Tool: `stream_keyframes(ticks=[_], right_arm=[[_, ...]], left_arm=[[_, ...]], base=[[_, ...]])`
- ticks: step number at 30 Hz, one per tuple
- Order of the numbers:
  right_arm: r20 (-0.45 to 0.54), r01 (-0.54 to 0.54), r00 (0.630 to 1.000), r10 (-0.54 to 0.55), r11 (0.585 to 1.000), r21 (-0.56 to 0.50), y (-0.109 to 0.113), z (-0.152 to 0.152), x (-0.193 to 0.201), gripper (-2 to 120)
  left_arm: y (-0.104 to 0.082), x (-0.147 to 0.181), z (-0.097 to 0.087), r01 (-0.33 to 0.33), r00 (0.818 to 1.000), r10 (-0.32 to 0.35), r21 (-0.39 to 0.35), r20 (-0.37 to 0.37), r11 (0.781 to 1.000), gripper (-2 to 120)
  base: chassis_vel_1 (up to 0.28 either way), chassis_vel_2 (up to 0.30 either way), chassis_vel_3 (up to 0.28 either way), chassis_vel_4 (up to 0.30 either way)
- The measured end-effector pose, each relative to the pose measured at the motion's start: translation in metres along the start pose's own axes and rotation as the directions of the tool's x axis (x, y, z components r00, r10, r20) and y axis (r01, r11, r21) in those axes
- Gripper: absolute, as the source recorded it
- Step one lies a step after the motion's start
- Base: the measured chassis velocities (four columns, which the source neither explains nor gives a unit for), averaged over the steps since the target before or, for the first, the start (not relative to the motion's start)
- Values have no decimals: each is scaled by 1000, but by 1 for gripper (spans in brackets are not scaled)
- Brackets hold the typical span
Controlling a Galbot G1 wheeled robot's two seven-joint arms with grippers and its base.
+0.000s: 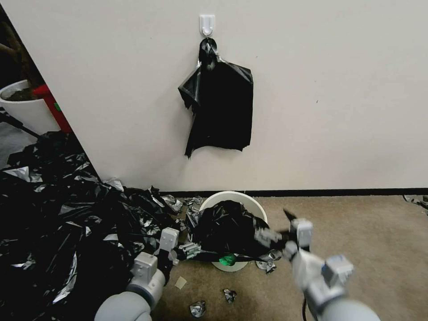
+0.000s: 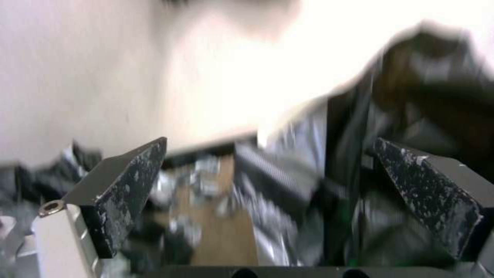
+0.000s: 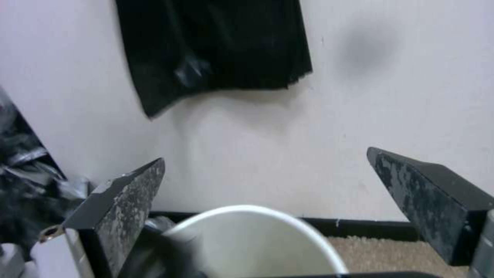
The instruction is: Place a trash bag onto the trash bin.
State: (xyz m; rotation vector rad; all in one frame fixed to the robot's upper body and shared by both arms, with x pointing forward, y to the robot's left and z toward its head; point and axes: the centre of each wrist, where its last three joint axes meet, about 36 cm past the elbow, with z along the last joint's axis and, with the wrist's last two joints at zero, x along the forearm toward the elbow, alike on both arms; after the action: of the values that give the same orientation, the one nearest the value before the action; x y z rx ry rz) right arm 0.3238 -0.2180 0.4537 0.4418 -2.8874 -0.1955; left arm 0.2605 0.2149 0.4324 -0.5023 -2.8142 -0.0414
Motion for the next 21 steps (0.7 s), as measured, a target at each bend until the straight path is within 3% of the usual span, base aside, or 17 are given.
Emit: stream_keyframes(ticks=[1, 3, 4, 6, 7, 10, 15, 19, 21], right_arm=[[-82, 17, 997, -17, 1000, 4, -20, -6, -32, 100], [-115, 27, 993, -26, 1000, 7, -29, -7, -44, 100], [-184, 47, 982, -43, 999, 19, -50, -6, -71, 100], [-266, 111, 959, -100, 993, 27, -73, -8, -102, 100], [-266, 111, 959, -100, 993, 27, -73, -8, -102, 100], [-373, 204, 913, -165, 976, 69, -95, -6, -129, 100], [-460, 321, 859, -224, 936, 143, -117, 4, -155, 100], [-483, 338, 847, -223, 927, 164, -123, 8, -164, 92], [-504, 360, 832, -230, 916, 178, -125, 11, -175, 78]], left_arm=[[8, 1, -2, -19, 996, 19, 2, 92, 1000, 100], [12, 1, -3, -22, 992, 22, 1, 126, 1000, 100], [20, 1, -6, -33, 981, 34, -7, 193, 999, 100], [31, 2, -15, -31, 965, 34, -16, 261, 999, 100], [31, 2, -15, -31, 965, 34, -16, 261, 999, 100], [47, 4, -27, 10, 953, -10, 1, 304, 1000, 100], [62, 9, -38, 77, 950, -85, 39, 302, 996, 100], [63, 10, -39, 102, 949, -114, 55, 294, 993, 100], [61, 10, -40, 129, 950, -147, 85, 275, 988, 100]], base=[[0, 0, 0, 0], [0, 0, 0, 0], [0, 0, 0, 0], [0, 0, 0, 0], [0, 0, 0, 0], [0, 0, 0, 0], [0, 0, 0, 0], [0, 0, 0, 0], [0, 0, 0, 0]])
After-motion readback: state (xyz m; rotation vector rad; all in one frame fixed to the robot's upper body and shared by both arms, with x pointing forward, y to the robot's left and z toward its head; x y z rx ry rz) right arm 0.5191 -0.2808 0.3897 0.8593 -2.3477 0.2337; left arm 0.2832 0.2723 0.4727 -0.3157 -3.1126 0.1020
